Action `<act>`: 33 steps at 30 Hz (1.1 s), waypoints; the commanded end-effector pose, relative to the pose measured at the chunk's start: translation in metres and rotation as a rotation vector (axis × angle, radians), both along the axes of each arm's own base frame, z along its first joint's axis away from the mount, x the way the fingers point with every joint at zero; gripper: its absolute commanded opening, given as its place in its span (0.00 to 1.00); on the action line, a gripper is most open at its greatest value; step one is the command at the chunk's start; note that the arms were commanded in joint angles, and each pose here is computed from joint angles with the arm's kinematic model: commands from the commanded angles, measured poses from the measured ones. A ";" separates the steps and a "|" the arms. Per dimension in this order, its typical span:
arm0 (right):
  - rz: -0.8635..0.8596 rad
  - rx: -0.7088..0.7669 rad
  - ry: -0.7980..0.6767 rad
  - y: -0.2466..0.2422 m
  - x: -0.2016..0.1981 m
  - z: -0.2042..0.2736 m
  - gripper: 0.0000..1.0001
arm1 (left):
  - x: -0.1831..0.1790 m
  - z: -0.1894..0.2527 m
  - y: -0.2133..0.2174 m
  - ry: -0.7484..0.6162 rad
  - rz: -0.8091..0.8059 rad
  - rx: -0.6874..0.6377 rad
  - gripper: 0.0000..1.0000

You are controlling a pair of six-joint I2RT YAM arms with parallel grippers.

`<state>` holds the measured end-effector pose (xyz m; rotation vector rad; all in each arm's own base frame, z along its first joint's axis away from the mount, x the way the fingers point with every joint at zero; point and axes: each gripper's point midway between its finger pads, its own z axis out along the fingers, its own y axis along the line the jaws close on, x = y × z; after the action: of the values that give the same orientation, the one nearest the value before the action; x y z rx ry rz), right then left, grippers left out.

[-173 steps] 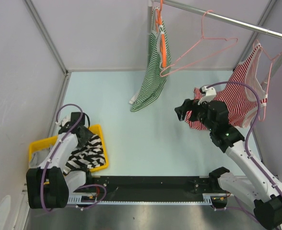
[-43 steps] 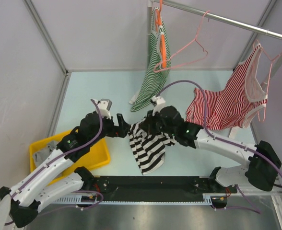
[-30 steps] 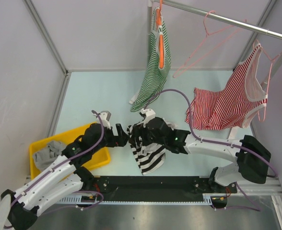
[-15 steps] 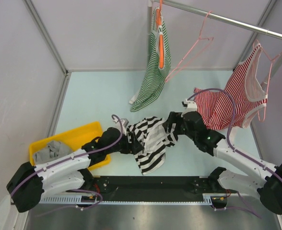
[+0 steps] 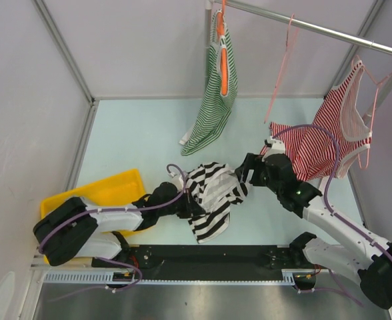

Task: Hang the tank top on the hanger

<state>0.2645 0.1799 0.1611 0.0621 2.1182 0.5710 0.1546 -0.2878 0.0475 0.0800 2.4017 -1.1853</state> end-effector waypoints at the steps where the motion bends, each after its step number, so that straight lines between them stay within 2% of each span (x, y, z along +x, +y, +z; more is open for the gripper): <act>1: 0.000 0.012 -0.034 -0.003 0.002 0.013 0.84 | 0.012 0.045 -0.015 -0.048 -0.005 -0.122 0.00; 4: 0.006 0.011 -0.042 -0.004 0.002 0.015 0.85 | 0.029 0.065 0.025 -0.151 0.060 0.053 0.00; 6: 0.004 0.000 -0.033 -0.007 0.004 0.008 0.85 | 0.047 0.076 0.063 -0.203 0.181 0.164 0.00; 8: 0.015 0.011 -0.031 -0.005 0.007 0.004 0.85 | 0.050 0.098 0.104 -0.248 0.263 0.218 0.01; 11: 0.063 0.051 -0.039 0.003 0.010 -0.006 0.85 | 0.046 0.109 0.134 -0.259 0.300 0.229 0.04; 15: 0.118 0.118 -0.028 0.016 0.014 -0.020 0.85 | 0.037 0.096 0.148 -0.200 0.293 0.284 0.02; 22: 0.277 0.249 -0.050 0.051 0.010 -0.018 0.84 | 0.037 0.099 0.151 -0.201 0.299 0.293 0.00; 27: 0.281 0.201 -0.053 0.051 0.018 -0.034 0.85 | 0.036 0.100 0.151 -0.200 0.296 0.293 0.00; 33: 0.263 0.138 0.020 0.051 0.029 -0.057 0.84 | 0.035 0.112 0.159 -0.223 0.315 0.318 0.00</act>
<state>0.2766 0.2254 0.0911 -0.1033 2.1807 0.8878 0.1860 -0.1344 0.1348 -0.0814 2.3362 -0.6351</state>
